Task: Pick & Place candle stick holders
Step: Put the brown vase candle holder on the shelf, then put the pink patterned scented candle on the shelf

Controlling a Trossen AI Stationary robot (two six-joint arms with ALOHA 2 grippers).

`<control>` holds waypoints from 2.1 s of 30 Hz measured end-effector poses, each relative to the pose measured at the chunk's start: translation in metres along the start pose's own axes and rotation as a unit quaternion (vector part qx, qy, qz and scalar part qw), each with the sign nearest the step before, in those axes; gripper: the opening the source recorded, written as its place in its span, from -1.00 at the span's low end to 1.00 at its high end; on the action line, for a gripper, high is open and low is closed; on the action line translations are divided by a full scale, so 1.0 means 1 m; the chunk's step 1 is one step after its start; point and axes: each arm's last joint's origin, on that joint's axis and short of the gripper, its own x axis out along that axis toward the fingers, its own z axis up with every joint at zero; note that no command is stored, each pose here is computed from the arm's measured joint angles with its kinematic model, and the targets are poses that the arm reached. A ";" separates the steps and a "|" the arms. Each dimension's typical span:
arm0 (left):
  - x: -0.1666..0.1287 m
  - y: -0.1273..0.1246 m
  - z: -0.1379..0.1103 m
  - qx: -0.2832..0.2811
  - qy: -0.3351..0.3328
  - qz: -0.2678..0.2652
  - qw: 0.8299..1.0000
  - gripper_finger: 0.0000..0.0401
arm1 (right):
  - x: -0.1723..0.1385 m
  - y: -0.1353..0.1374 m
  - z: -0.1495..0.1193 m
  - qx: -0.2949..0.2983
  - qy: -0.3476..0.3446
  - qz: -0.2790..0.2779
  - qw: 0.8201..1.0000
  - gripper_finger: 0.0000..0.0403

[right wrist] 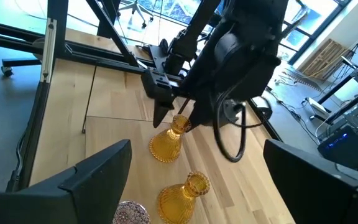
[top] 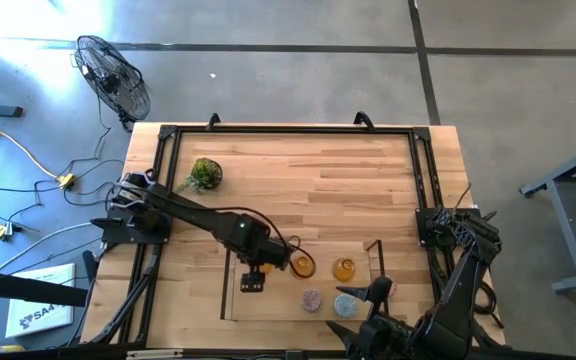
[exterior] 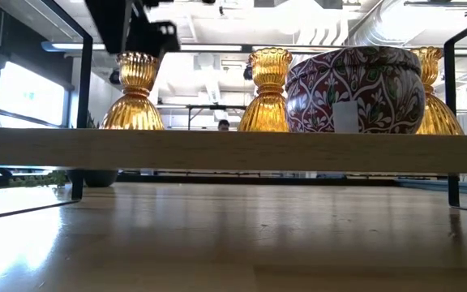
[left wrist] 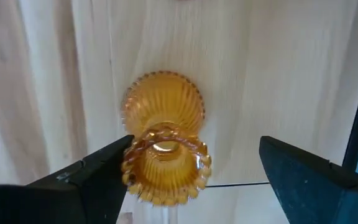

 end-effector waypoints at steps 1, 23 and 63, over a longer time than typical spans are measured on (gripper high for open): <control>-0.005 -0.001 0.001 0.006 -0.004 0.004 1.000 0.68 | 0.000 0.000 0.000 0.000 0.000 0.000 1.000 0.79; -0.213 0.004 -0.030 0.067 -0.228 0.105 0.966 0.68 | 0.000 0.000 -0.001 -0.011 0.007 0.006 1.000 0.79; -0.253 0.028 -0.094 0.032 -0.277 0.088 0.956 0.68 | -0.047 -0.102 0.025 -0.032 0.030 0.062 0.997 0.59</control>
